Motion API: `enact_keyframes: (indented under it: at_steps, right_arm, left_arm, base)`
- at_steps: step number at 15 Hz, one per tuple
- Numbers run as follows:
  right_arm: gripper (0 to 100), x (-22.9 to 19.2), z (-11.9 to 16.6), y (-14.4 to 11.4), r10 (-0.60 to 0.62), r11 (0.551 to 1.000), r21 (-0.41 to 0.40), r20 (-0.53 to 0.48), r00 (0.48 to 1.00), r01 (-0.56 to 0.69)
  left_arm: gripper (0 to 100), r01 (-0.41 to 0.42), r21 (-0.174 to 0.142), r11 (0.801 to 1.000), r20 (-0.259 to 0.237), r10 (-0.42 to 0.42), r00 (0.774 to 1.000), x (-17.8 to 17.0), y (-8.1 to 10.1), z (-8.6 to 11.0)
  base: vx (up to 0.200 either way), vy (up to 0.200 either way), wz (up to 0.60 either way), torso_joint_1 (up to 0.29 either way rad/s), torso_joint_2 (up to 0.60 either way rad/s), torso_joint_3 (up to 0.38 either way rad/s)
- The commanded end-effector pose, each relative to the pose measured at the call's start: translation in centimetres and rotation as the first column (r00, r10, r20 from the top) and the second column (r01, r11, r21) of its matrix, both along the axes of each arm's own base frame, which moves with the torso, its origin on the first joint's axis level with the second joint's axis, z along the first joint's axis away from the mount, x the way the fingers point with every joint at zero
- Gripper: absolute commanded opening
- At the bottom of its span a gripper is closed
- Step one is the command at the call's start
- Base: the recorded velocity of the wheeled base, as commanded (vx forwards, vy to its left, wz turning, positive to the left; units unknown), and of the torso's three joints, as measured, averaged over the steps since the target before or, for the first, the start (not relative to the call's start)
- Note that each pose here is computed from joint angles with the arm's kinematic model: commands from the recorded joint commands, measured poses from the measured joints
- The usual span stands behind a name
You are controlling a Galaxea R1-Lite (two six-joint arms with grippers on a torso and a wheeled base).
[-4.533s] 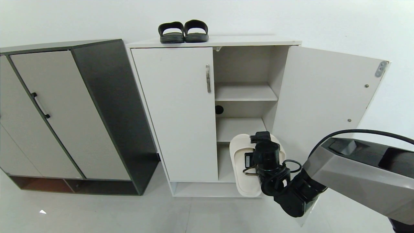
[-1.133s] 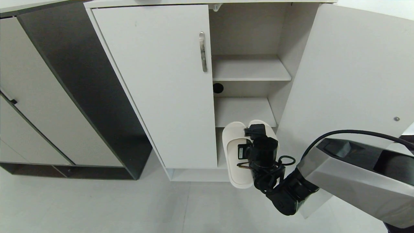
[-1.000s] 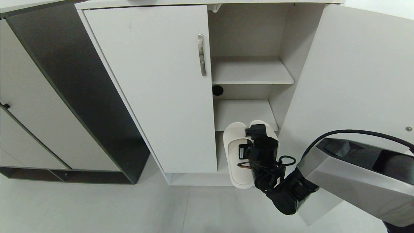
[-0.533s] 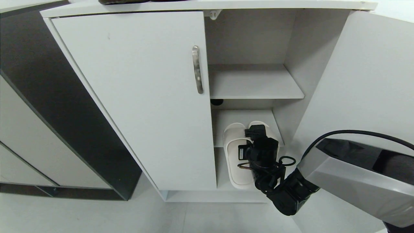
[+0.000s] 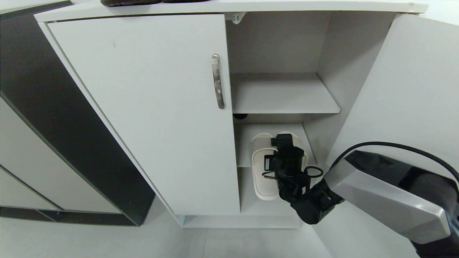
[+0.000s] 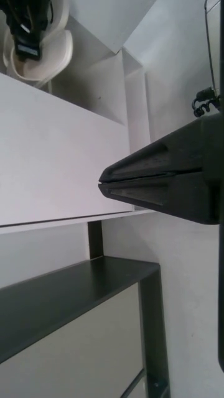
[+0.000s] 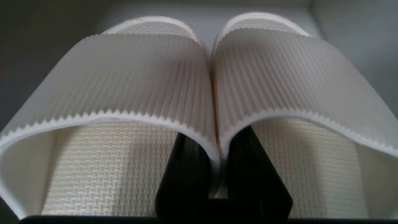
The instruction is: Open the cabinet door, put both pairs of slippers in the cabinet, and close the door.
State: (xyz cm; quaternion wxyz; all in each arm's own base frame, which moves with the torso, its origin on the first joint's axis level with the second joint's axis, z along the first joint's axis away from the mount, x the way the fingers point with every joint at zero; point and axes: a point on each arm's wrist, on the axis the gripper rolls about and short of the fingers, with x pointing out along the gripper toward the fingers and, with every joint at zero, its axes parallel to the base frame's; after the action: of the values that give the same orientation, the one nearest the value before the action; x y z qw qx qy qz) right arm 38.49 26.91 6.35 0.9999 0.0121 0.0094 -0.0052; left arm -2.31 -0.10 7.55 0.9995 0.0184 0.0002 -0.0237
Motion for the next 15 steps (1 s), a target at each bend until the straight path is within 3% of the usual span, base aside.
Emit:
enact_keyframes:
  at_steps: [1,10,15]
  right_arm:
    - [0,2.1,-0.9,0.3,-0.021,1.0,0.015,-0.02,1.0,0.022]
    - [0,8.0,2.3,0.4,-0.081,0.996,0.028,-0.02,0.996,0.082]
    - [0,8.8,3.5,-0.4,-0.098,0.994,0.043,0.008,0.995,0.098]
  left_arm:
    - [0,0.0,0.0,1.0,-0.002,0.0,1.0,0.0,0.0,0.0]
    - [0,0.0,-0.002,1.0,-0.002,0.0,1.0,0.0,0.0,0.0]
    - [0,0.0,0.0,1.0,-0.002,0.0,1.0,0.0,0.0,0.0]
  base:
    - [0.0,0.0,0.0,0.0,0.0,0.0]
    - [0.0,0.0,0.0,0.0,0.0,0.0]
    - [0.0,0.0,0.0,0.0,0.0,0.0]
